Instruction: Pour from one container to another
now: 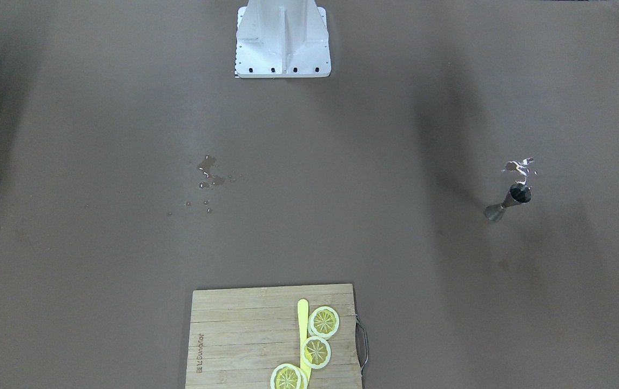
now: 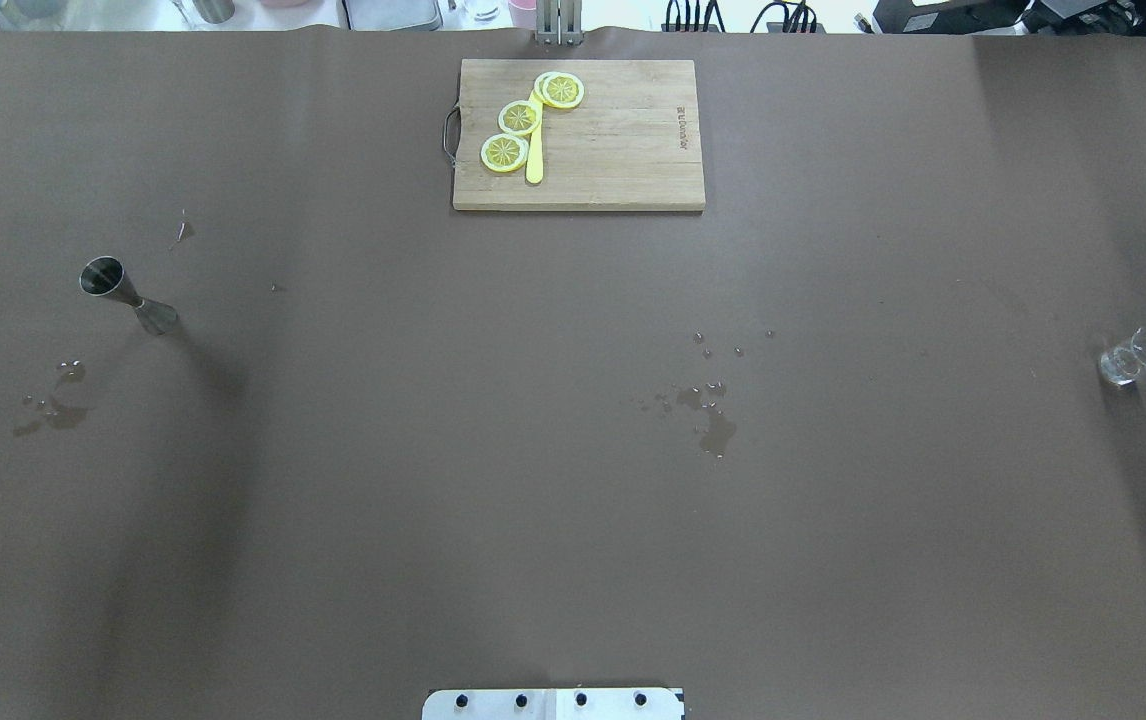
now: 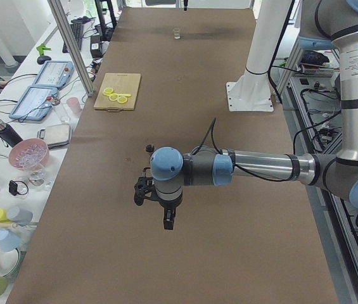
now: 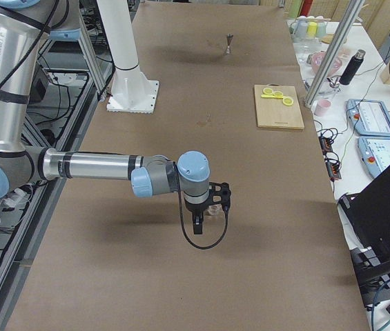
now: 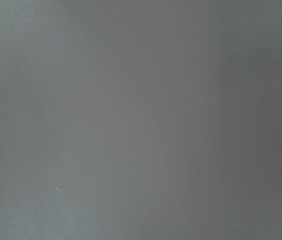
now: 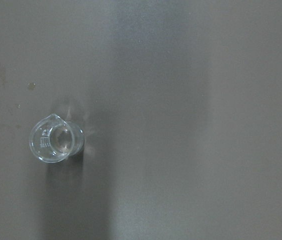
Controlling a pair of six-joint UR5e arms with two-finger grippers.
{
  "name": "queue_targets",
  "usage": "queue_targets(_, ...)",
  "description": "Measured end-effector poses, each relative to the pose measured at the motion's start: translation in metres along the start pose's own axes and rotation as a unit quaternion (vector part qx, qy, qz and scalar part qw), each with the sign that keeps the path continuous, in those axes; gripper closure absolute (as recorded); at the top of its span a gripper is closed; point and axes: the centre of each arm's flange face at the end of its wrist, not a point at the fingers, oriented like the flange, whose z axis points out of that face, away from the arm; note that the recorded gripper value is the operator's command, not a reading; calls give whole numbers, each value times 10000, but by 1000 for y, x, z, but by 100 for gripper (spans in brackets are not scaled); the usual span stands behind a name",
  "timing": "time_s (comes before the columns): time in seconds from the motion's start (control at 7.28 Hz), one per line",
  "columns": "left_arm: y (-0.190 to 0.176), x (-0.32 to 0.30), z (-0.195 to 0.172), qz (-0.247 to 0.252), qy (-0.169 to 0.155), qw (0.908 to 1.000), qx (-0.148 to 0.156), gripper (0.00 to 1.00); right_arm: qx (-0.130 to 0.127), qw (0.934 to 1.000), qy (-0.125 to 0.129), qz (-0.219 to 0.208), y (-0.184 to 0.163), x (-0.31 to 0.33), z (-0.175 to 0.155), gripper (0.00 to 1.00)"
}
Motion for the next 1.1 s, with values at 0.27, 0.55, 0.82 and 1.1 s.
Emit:
queue_targets(0.27, 0, 0, 0, -4, 0, 10000, -4, 2, 11, 10000, -36, -22, -1, -3, -1, 0)
queue_targets(0.55, 0, -1, 1, -6, 1, 10000, -5, 2, 30, 10000, -56, -45, -1, -5, -4, 0)
queue_targets(0.82, 0, 0, 0, -4, 0, 10000, -2, 2, 31, 10000, -53, -48, -1, -6, -4, 0)
queue_targets(1.1, 0, 0, 0, 4, -1, 10000, 8, 2, 28, 10000, -56, -46, 0, -6, -4, 0)
